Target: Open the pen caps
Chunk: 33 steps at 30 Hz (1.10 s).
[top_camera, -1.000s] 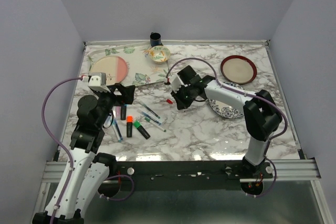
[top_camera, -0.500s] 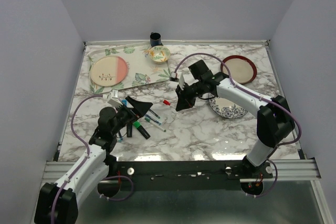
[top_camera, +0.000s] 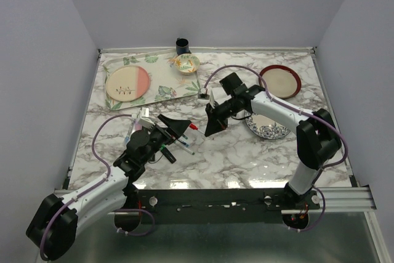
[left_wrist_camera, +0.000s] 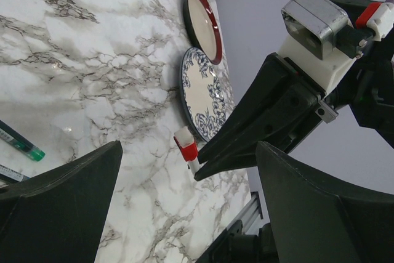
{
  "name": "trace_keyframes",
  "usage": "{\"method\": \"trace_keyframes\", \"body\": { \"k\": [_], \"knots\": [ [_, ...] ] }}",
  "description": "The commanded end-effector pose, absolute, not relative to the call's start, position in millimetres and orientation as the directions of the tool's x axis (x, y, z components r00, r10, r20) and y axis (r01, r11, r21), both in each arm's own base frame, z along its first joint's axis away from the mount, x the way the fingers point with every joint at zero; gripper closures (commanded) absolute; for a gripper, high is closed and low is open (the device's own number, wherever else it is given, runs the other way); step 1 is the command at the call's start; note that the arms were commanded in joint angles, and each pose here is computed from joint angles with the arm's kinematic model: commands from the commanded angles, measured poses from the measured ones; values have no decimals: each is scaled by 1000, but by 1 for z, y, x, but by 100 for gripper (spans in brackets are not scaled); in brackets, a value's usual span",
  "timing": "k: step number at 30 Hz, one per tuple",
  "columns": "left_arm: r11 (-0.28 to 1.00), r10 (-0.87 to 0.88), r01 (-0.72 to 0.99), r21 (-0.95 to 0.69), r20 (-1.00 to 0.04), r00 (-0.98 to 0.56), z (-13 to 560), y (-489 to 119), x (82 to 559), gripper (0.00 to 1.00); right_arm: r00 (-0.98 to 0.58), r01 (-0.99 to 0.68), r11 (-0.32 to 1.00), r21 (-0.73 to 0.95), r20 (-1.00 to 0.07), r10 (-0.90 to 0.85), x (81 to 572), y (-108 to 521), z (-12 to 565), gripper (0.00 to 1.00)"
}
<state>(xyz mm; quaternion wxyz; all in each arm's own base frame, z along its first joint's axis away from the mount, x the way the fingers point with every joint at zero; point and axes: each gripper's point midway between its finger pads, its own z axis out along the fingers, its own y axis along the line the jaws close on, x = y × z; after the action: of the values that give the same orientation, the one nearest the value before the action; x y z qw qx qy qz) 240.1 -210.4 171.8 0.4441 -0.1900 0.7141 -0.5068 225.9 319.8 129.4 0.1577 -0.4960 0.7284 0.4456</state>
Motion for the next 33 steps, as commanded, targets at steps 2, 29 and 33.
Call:
{"method": "trace_keyframes", "body": {
  "k": [2, 29, 33],
  "knots": [
    [418, -774, 182, -890, -454, -441, 189, -207, 254, 2, -471, -840, 73, 538, -655, -591, 216, 322, 127, 99],
    [507, -729, 78, -858, -475, -493, 155, -246, 262, 44, -470, -840, 79, 538, -646, -602, 215, 326, 123, 99],
    [531, -724, 43, -846, -479, -496, 149, -250, 263, 53, -466, -846, 88, 527, -648, -602, 217, 326, 122, 99]
  ]
}}
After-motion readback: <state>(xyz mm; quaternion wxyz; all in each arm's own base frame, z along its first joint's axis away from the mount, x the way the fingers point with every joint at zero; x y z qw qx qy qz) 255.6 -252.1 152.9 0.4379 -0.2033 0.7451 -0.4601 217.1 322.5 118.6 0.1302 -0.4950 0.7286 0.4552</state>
